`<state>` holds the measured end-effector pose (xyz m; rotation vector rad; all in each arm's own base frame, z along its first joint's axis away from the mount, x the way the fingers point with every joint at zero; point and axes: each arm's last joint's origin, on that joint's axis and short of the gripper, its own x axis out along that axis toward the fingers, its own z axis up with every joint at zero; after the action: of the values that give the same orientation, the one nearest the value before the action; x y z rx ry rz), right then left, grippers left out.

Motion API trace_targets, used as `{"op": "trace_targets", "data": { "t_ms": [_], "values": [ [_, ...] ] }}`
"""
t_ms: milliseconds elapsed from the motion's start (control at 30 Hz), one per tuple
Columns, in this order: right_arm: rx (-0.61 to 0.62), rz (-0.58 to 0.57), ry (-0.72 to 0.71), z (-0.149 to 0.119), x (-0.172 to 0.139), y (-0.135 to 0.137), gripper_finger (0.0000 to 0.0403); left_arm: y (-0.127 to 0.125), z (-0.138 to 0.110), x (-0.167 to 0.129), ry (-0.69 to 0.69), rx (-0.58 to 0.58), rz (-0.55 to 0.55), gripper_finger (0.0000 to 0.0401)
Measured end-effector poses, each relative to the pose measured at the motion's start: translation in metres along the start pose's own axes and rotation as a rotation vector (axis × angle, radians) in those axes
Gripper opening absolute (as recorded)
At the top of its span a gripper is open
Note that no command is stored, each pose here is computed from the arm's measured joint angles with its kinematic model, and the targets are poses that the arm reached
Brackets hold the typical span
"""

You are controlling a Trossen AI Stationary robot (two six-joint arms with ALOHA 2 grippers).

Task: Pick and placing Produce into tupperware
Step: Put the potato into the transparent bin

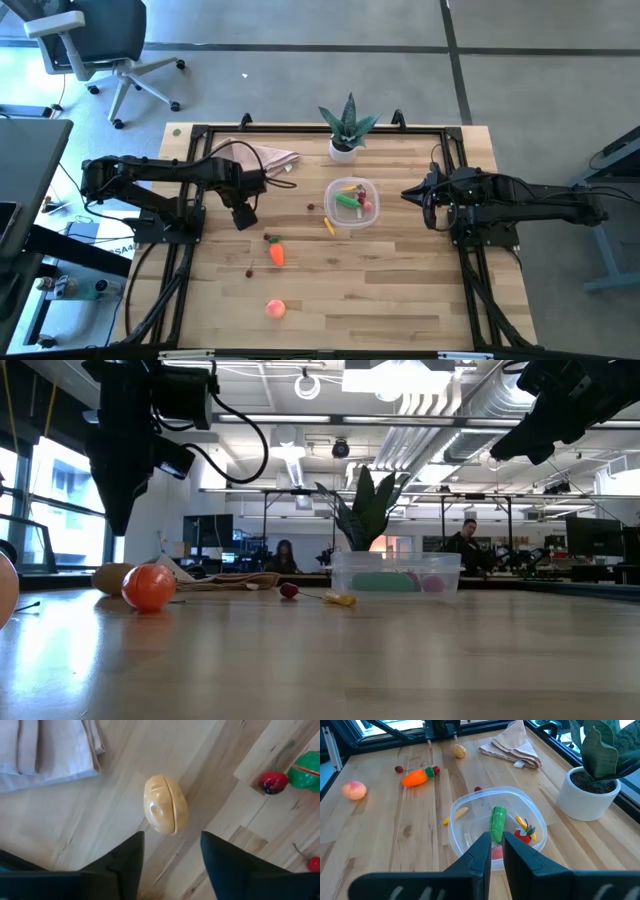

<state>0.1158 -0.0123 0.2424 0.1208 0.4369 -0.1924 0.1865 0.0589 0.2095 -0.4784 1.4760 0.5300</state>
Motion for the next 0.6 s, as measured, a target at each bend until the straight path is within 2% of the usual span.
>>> {"op": "trace_targets", "data": {
  "t_ms": [133,233,600],
  "values": [
    [0.0,0.0,0.0,0.0,0.0,0.0,0.0035,0.0,0.001,0.002,-0.02,-0.001,0.013,0.0224],
    [0.0,-0.002,0.0,0.0,0.0,0.0,0.0035,-0.001,0.001,0.009,-0.032,-0.001,-0.021,0.0243],
    [0.0,-0.002,0.0,0.0,0.0,0.0,0.0035,0.002,-0.006,0.03,-0.024,0.0,0.029,0.0274]
  ]
}}
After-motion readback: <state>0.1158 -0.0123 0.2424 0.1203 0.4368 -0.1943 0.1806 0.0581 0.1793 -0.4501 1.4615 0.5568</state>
